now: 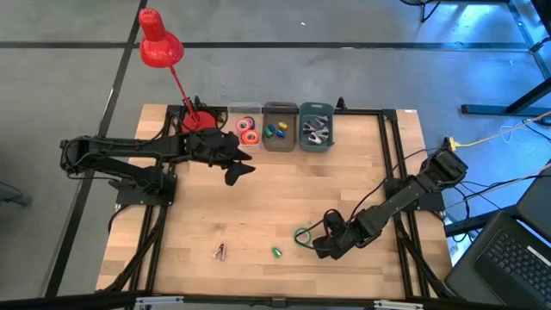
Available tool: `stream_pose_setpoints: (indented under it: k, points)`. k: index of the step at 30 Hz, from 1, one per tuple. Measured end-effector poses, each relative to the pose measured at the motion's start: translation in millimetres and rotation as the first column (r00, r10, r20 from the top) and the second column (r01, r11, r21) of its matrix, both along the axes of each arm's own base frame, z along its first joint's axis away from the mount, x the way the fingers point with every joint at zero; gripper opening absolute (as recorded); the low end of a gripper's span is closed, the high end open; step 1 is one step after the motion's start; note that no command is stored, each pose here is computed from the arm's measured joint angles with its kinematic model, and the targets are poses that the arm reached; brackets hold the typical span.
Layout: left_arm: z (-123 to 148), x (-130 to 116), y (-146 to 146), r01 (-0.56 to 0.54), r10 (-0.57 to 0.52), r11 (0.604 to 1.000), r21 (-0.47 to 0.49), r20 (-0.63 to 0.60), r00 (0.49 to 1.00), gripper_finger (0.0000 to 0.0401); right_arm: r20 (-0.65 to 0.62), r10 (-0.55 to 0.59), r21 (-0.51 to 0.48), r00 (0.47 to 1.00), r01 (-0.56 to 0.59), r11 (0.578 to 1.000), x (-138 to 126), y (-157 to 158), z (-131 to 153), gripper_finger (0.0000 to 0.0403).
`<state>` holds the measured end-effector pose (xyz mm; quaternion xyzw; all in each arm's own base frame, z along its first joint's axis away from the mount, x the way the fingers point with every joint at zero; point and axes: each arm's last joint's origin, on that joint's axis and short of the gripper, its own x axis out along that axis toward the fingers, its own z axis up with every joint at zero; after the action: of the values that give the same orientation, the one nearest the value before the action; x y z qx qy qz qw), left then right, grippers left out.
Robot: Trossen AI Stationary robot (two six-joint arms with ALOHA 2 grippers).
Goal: Pick and place Stapler, Stapler remover, tape
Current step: Put the light blue staple remover into the blue bin
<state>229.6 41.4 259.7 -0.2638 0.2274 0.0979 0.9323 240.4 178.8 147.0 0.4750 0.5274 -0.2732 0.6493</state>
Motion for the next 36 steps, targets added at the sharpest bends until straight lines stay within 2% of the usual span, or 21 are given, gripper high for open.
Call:
stream_pose_setpoints:
  k: [3,4,10,15,21,26,31,36]
  points:
    - [-0.3,-0.2,0.0,0.0,0.0,1.0,0.0,-0.004,1.0,0.0262,0.004,0.004,-0.002,1.0,-0.004,1.0,0.2,0.1,0.1,0.0024]
    - [-0.6,-0.3,-0.1,0.003,-0.003,1.0,0.005,-0.007,1.0,0.0261,0.009,0.011,-0.007,1.0,-0.011,1.0,0.4,0.2,0.2,0.0014]
    - [-2.8,-1.6,-0.3,0.008,-0.008,1.0,0.007,-0.034,0.999,0.0258,0.061,0.003,-0.028,0.998,-0.001,1.0,-1.6,-3.1,12.2,0.0004]
    - [-4.0,-2.3,-0.4,0.009,-0.009,1.0,0.006,-0.048,0.999,0.0258,0.1,-0.021,-0.105,0.995,0.032,0.994,-13.1,-26.3,53.5,0.0002]
    - [-3.9,-2.2,-0.4,0.009,-0.008,1.0,0.006,-0.046,0.999,0.0258,0.12,0.01,-0.261,0.993,0.022,0.965,-23.4,-94.4,100.7,0.0001]
    - [-3.5,-2.0,-0.2,0.003,-0.002,1.0,0.011,-0.043,0.999,0.0258,0.148,0.091,-0.403,0.985,-0.024,0.915,-19.7,-167.4,119.6,0.0001]
    - [-1.7,-0.9,0.5,-0.012,0.012,1.0,0.024,-0.022,1.0,0.0258,0.194,0.138,-0.436,0.971,-0.041,0.899,-17.8,-245.1,123.6,0.0]
    - [1.0,0.5,0.8,-0.014,0.014,0.999,0.03,0.008,1.0,0.0258,0.309,0.119,-0.429,0.944,0.026,0.903,-20.2,-313.0,117.3,0.0]
